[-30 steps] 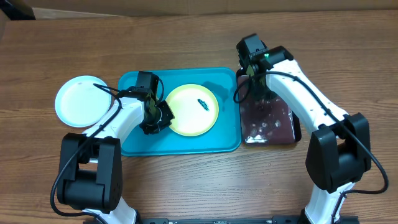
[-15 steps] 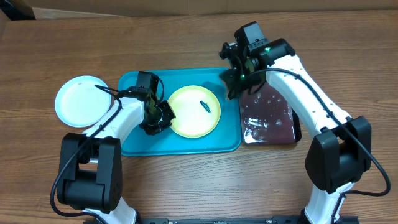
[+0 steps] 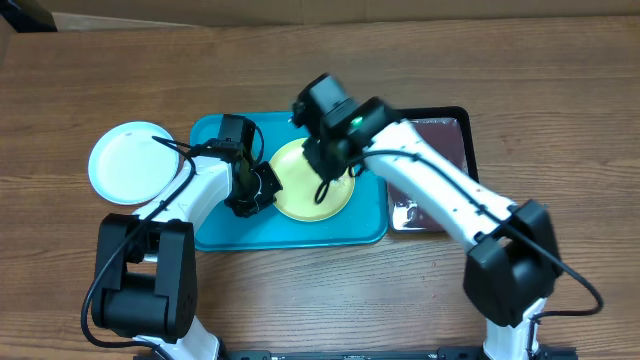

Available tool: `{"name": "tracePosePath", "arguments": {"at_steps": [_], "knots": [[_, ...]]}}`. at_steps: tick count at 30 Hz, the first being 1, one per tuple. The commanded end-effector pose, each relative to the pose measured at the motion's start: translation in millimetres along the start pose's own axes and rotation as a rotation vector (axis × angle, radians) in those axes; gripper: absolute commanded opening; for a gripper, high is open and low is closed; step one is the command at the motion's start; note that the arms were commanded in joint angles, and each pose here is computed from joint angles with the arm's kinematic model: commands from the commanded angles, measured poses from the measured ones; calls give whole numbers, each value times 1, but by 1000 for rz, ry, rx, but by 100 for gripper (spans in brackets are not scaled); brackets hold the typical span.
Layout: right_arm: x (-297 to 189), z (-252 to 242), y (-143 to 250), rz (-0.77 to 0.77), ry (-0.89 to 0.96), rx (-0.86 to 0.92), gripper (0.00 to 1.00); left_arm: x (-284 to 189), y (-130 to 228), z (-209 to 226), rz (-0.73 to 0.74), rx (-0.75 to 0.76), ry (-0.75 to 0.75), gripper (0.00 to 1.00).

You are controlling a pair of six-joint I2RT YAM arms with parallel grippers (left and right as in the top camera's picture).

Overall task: Clean dirty plates on tray and stack at the side
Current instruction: 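Move the sponge over the yellow plate and scrub it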

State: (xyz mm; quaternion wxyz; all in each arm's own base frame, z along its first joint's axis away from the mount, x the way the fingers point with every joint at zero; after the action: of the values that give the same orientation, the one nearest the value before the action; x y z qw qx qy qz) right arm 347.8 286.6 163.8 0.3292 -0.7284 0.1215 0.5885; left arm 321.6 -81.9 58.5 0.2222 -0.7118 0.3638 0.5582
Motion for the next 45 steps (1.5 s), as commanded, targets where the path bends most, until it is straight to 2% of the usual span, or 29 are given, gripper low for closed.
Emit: {"name": "tracePosePath", "arguments": {"at_steps": [1,9,26,39,41,42,43,45], "knots": [[12,-13,-4,40,170,-15,4,5,5,2,24,12,-9,4],[36,-24,-1,97,321,-33,4,5,5,2,26,11,-11,4],[69,-16,3,125,253,-38,4,5,5,2,25,12,-11,4],[109,-12,19,204,237,-23,4,5,5,2,23,26,-13,4],[114,-10,23,219,229,2,8,5,5,2,23,26,-13,4],[115,-9,24,224,222,15,17,5,5,2,23,26,-13,4],[115,-7,25,227,210,24,22,5,5,2,23,26,-13,4],[116,-3,24,222,175,28,26,5,5,2,23,26,-13,4]]}}
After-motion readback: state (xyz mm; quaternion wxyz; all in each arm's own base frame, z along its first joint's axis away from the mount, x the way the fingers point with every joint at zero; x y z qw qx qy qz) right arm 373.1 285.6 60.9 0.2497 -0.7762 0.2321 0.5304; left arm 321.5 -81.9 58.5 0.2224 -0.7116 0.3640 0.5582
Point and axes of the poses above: each gripper's point midway between its finger pads, its own x axis out along the fingers, its own z axis along the line the jaws close on, y = z × x, the point moved 5 cm from there along -x, back along the fingers, and after that the axes turned 12 degrees about -x, right-handed, at the moved point
